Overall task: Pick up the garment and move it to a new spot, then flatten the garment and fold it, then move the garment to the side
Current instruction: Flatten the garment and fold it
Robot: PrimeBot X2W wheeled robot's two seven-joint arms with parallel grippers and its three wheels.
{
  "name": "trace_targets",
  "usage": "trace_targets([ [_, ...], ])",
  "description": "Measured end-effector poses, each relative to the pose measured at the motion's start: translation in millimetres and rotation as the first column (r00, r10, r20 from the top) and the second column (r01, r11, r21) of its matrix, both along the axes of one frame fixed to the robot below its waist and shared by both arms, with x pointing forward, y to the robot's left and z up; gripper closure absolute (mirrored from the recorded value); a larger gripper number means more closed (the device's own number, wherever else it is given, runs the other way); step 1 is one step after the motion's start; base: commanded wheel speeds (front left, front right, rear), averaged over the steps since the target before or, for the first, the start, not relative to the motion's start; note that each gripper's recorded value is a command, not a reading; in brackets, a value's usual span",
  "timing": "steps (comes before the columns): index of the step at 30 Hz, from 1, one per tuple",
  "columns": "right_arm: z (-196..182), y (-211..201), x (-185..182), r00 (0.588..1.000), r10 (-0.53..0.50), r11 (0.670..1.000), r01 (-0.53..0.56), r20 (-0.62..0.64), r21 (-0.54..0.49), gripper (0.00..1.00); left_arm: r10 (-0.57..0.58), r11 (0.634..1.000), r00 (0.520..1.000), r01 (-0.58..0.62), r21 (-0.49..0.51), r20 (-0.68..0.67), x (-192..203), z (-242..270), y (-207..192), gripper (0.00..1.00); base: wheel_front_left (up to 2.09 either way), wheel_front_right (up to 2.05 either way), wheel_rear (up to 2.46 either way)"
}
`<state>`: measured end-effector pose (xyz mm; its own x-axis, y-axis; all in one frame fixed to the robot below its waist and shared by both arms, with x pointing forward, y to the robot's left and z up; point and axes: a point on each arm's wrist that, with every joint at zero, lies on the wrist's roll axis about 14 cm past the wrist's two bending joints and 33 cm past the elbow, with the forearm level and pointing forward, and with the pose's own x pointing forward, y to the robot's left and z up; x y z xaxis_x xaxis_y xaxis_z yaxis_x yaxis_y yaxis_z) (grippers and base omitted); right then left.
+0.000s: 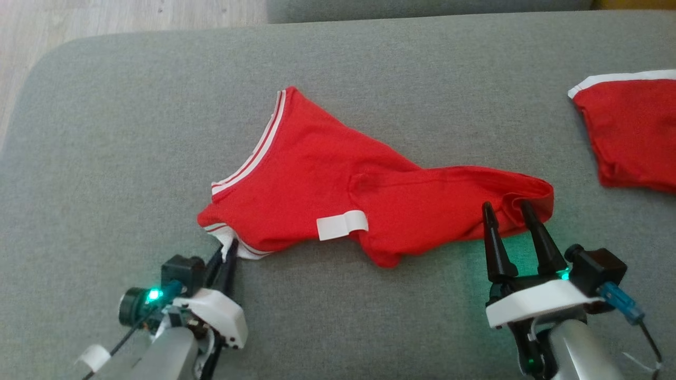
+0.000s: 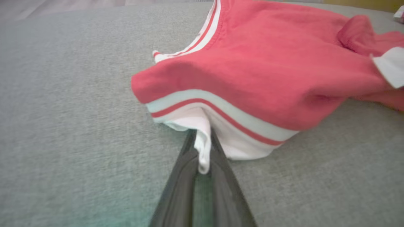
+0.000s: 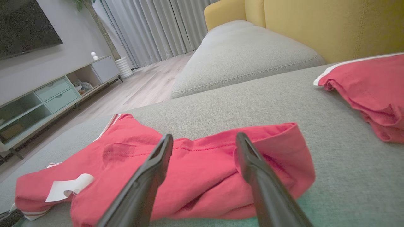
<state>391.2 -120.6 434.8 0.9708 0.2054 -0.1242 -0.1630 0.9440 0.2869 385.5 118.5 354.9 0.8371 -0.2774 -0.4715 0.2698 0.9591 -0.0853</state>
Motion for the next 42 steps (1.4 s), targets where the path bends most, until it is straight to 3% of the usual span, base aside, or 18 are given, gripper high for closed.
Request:
trace_targets([
  [7,11,-4,-5,1.0,-0.009,1.0,0.009,0.03,-0.012,0.0,-0.006,0.996,0.999,0.009,-0.094,0.039,1,19,-16,1.0,0.0,0.0,0.0],
  [10,20,-6,-9,0.998,-0.014,1.0,0.015,0.055,-0.013,0.0,-0.041,0.98,0.994,0.061,-0.191,0.104,2,45,-39,1.0,0.0,0.0,0.0],
  [13,26,-8,-14,0.997,-0.019,1.0,0.02,0.07,-0.012,0.0,-0.1,0.928,0.985,0.142,-0.344,0.138,-6,83,-80,1.0,0.0,0.0,0.0],
  [16,32,-9,-19,0.996,-0.023,1.0,0.024,0.088,-0.013,0.0,-0.157,0.848,0.956,0.259,-0.462,0.249,-9,145,-110,1.0,0.0,0.0,0.0],
  [21,35,-17,-29,0.994,-0.045,0.999,0.047,0.097,-0.013,0.0,-0.156,0.753,0.913,0.358,-0.552,0.378,3,225,-117,1.0,0.0,0.0,0.0],
  [23,35,-19,-33,0.994,-0.057,0.998,0.058,0.095,-0.007,0.0,-0.162,0.738,0.899,0.385,-0.555,0.407,10,247,-124,1.0,0.0,0.0,0.0],
  [29,32,-33,-39,0.991,-0.105,0.994,0.104,0.082,0.012,0.0,-0.159,0.749,0.871,0.413,-0.518,0.465,49,289,-135,1.0,0.0,0.0,0.0],
  [39,33,-51,-17,0.985,-0.157,0.988,0.155,0.076,0.026,0.0,-0.082,0.877,0.938,0.228,-0.422,0.335,162,247,-115,1.0,0.0,0.0,0.0],
  [42,27,-58,-19,0.982,-0.182,0.983,0.18,0.055,0.027,0.0,-0.015,0.894,0.958,0.141,-0.425,0.285,197,233,-106,1.0,0.0,0.0,0.0],
])
